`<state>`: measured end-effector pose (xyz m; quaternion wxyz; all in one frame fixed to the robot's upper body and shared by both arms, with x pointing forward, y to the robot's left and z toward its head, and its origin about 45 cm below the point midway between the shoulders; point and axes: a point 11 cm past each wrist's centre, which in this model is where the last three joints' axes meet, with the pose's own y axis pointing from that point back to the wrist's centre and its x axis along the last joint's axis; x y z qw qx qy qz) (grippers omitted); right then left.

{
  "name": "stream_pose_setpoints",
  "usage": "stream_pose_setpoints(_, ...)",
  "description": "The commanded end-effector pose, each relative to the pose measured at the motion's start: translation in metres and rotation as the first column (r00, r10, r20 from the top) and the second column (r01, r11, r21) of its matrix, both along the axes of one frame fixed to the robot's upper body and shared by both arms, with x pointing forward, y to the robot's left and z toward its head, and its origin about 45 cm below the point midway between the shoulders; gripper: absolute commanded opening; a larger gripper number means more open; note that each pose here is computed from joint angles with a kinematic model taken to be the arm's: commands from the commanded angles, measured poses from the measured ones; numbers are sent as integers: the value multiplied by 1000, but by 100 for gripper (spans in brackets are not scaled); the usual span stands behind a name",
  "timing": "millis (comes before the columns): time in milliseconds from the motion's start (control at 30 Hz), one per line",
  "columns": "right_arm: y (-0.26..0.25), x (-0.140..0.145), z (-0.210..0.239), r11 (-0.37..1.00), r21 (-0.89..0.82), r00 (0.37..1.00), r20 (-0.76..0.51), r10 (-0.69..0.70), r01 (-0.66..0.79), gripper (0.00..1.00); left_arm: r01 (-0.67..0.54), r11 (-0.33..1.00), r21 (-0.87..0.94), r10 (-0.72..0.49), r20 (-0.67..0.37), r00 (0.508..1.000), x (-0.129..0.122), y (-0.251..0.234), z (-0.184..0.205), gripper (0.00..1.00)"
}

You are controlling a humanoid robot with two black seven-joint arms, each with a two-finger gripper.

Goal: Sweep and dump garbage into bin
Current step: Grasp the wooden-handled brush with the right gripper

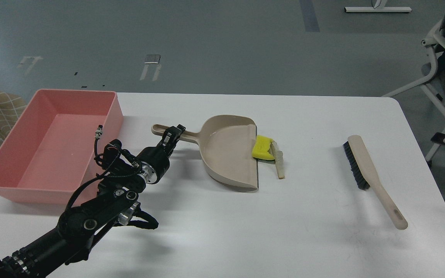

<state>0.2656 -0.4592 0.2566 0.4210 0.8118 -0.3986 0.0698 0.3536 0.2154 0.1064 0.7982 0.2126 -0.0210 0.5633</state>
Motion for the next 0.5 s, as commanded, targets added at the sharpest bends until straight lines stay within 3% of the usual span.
stream_pose_setpoints(0, 2, -12, -13, 994, -82, 996, -56, 67, -72, 100, 2, 1000, -4, -2, 3, 1000, 1, -2, 1, 0)
stream_pose_setpoints(167, 5, -20, -31, 978, -174, 987, -130, 94, -116, 100, 2, 1000, -7, -2, 3, 1000, 0, -3, 1, 0)
stream_pose_setpoints(467, 39, -15, -56, 978, -123, 977, -153, 147, -166, 95, 7, 1000, -12, -6, 3, 1000, 0, -6, 1, 0)
